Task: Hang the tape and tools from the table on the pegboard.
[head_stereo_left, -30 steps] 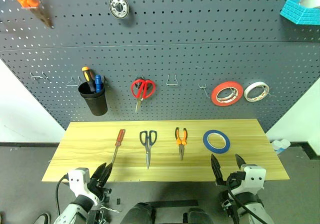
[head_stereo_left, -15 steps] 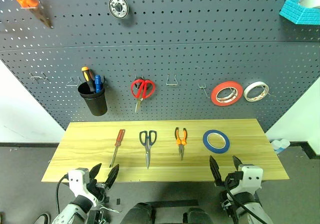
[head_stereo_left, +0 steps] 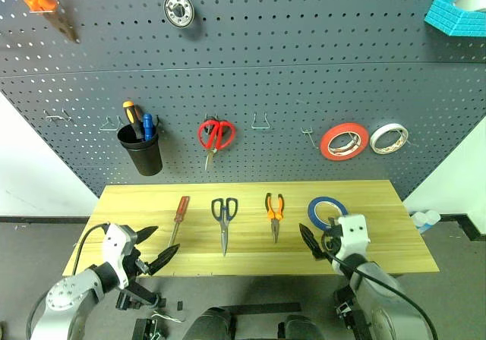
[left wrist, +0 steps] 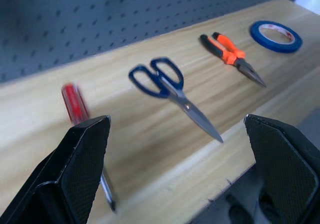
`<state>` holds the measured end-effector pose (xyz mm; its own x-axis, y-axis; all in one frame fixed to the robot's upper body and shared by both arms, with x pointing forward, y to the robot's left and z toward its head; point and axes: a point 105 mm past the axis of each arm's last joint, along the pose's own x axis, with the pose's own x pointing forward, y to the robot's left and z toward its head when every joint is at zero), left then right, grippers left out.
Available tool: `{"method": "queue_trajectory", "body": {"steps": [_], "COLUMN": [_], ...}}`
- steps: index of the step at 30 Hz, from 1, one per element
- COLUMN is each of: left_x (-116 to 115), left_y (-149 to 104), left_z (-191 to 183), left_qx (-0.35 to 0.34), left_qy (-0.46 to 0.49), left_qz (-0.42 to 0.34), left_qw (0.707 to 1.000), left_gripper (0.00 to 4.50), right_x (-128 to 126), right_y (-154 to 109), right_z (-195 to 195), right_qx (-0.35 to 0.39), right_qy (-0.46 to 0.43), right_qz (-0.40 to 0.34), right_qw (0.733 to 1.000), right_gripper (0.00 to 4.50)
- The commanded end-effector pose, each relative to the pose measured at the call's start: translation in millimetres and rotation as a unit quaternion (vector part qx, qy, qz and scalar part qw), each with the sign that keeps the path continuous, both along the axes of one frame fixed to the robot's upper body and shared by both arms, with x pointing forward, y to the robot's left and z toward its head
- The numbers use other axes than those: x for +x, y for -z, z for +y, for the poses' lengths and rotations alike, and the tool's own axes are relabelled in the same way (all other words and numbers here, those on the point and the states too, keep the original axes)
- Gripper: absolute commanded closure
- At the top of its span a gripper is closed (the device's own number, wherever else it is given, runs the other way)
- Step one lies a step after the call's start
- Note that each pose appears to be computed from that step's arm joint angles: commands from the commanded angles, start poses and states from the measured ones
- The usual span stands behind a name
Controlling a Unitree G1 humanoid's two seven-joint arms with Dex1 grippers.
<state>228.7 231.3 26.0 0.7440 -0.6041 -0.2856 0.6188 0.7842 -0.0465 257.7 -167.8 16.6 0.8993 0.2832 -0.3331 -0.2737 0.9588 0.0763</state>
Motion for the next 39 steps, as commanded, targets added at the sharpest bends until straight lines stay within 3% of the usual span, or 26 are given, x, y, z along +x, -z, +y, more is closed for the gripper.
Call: {"method": "queue_trajectory", "body": {"steps": [1, 9, 19, 39], "left_x": [12, 30, 26, 6], "left_y": [-2, -7, -15, -39], "left_z": [-1, -8, -20, -35], "left_qx": [0.023, 0.033, 0.03, 0.002], "left_qy": [0.04, 0.066, 0.085, 0.079], "left_qz": [-0.003, -0.015, -0.02, -0.02], "left_qw": [0.999, 0.997, 0.996, 0.997], "left_gripper": [0.02, 0.02, 0.02, 0.02], "right_x": [17, 33, 50, 83], "right_y": [-16, -10, 6, 13], "right_z": [14, 15, 10, 4], "right_qx": [-0.015, -0.061, -0.105, -0.144], "right_qy": [-0.032, -0.043, -0.024, 0.032], "right_qz": [-0.01, 0.024, 0.059, 0.047], "right_qw": [0.999, 0.997, 0.992, 0.988], "right_gripper": [0.0, 0.0, 0.0, 0.0]}}
